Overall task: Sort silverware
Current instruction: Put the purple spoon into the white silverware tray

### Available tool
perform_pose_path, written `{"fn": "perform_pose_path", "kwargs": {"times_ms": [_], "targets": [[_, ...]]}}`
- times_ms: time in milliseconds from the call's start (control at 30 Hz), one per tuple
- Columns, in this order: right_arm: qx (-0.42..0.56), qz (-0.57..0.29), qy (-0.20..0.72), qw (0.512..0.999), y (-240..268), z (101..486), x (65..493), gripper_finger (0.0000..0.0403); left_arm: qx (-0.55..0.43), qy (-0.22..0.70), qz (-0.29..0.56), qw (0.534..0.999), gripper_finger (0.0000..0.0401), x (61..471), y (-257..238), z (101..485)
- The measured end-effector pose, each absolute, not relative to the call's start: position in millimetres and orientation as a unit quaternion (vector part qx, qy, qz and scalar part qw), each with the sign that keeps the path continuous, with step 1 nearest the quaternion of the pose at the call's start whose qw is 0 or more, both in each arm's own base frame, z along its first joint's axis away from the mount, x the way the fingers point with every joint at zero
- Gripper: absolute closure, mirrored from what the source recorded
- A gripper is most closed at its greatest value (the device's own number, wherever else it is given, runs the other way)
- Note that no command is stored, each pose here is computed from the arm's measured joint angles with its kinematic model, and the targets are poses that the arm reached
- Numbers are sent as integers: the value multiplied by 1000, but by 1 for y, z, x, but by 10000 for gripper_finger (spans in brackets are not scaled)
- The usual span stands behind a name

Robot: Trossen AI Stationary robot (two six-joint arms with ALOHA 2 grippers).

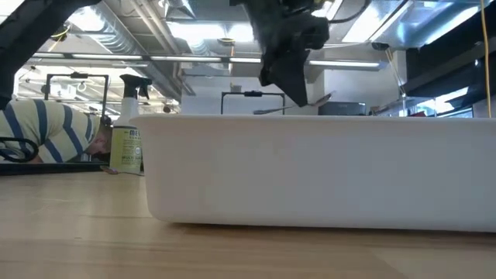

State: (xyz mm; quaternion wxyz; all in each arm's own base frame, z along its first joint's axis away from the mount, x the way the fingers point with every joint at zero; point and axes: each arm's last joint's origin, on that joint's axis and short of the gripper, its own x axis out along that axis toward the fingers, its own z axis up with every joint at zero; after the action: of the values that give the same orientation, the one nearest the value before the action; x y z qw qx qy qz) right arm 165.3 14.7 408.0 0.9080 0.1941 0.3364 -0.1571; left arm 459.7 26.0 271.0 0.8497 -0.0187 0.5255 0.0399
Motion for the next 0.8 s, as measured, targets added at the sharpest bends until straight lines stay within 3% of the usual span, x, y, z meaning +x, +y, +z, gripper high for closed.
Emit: {"fn": "perform_pose_path", "kwargs": {"times_ms": [367, 800], "targets": [[197, -140, 317, 917, 14, 424, 160, 217, 16, 543, 29, 839, 400, 457, -41, 241], [201, -126, 337, 911, 16, 419, 159, 217, -51, 543, 32, 838, 400, 456, -40, 209]]}}
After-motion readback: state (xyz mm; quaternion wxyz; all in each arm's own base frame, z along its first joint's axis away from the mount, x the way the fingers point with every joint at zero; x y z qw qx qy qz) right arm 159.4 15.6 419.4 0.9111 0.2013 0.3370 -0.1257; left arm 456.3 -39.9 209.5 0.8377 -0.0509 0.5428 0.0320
